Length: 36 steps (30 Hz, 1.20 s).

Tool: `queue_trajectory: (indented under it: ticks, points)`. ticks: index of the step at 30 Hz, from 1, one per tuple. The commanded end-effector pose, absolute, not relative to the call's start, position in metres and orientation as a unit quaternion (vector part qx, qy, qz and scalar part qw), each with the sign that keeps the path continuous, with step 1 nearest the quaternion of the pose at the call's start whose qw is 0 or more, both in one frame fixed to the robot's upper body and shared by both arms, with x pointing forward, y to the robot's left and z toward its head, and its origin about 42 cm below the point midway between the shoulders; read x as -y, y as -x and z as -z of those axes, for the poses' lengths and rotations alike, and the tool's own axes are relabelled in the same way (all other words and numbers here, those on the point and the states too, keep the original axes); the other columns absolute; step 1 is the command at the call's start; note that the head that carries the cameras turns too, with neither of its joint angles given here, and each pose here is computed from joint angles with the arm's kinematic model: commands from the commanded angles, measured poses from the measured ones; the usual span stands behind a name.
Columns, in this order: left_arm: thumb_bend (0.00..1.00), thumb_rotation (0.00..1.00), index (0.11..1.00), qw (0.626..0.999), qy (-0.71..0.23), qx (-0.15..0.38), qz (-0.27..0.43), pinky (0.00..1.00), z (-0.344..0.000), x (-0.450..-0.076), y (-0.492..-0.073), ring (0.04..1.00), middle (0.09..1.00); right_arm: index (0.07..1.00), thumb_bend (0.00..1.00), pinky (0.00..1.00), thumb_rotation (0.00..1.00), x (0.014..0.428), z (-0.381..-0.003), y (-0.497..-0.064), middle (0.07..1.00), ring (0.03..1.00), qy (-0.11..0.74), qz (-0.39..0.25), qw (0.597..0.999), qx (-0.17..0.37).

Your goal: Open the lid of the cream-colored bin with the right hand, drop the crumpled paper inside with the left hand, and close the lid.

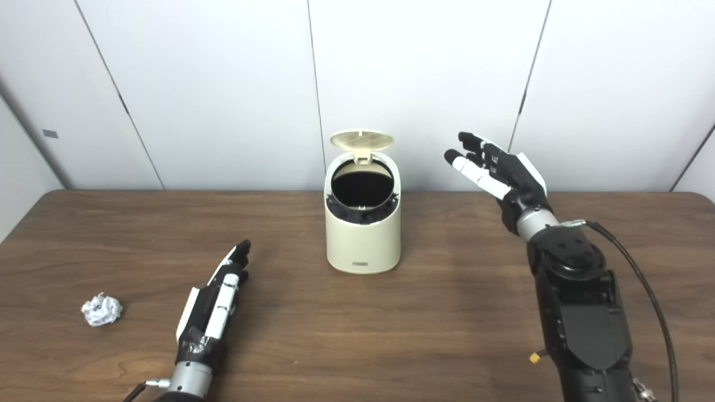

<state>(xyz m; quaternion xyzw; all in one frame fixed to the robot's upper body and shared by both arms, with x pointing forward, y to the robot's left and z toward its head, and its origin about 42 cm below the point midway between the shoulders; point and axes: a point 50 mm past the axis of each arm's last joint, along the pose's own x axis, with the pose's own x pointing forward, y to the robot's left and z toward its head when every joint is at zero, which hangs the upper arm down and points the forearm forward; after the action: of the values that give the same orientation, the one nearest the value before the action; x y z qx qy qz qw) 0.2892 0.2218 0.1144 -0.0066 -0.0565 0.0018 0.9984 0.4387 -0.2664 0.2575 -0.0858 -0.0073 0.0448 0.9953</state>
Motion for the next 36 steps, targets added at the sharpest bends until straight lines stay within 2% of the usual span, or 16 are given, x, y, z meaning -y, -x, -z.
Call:
queue_trajectory:
  ticks: [1, 7, 12, 17, 21, 28, 34, 36]
  points:
    - [0.35, 0.83, 0.944, 0.999, 0.004, 0.053, -0.002, 1.0, -0.109, -0.224, -0.285, 1.0, 0.98, 0.864, 0.46, 1.0, 0.48, 0.271, -0.281, -0.436, 0.922, 0.936, 0.087, -0.043, 0.994, 0.045]
    - [0.32, 0.82, 0.95, 0.999, 0.014, 0.051, -0.005, 1.0, -0.112, -0.226, -0.285, 1.0, 0.984, 0.871, 0.46, 1.0, 0.54, 0.276, -0.268, -0.417, 0.93, 0.945, 0.072, -0.034, 0.996, 0.046]
    - [0.31, 0.84, 0.954, 0.998, 0.02, 0.053, -0.005, 1.0, -0.113, -0.228, -0.286, 1.0, 0.989, 0.892, 0.47, 0.99, 0.73, 0.276, -0.255, -0.398, 0.934, 0.949, 0.073, -0.037, 0.996, 0.045]
    - [0.3, 0.86, 0.951, 0.998, 0.021, 0.055, -0.007, 1.0, -0.114, -0.23, -0.286, 1.0, 0.99, 0.916, 0.55, 1.0, 0.82, 0.273, -0.238, -0.377, 0.953, 0.977, 0.047, -0.041, 0.997, 0.041]
    - [0.31, 0.86, 0.966, 0.998, 0.023, 0.051, -0.007, 1.0, -0.115, -0.231, -0.285, 1.0, 0.999, 0.965, 0.56, 1.0, 0.97, 0.274, -0.226, -0.371, 0.996, 1.0, 0.025, -0.054, 0.997, 0.046]
    - [0.29, 0.9, 0.976, 0.998, 0.031, 0.053, -0.01, 1.0, -0.117, -0.233, -0.285, 1.0, 1.0, 0.981, 0.59, 1.0, 1.0, 0.273, -0.206, -0.362, 1.0, 1.0, 0.012, -0.033, 0.999, 0.041]
    - [0.3, 0.9, 0.977, 0.998, 0.034, 0.053, -0.012, 1.0, -0.118, -0.235, -0.285, 1.0, 1.0, 0.967, 0.59, 1.0, 1.0, 0.268, -0.192, -0.358, 1.0, 1.0, 0.005, -0.008, 0.999, 0.046]
    - [0.31, 0.9, 0.98, 0.998, 0.034, 0.053, -0.012, 1.0, -0.118, -0.236, -0.285, 1.0, 1.0, 0.988, 0.59, 1.0, 1.0, 0.268, -0.186, -0.357, 1.0, 1.0, -0.002, -0.003, 0.999, 0.047]
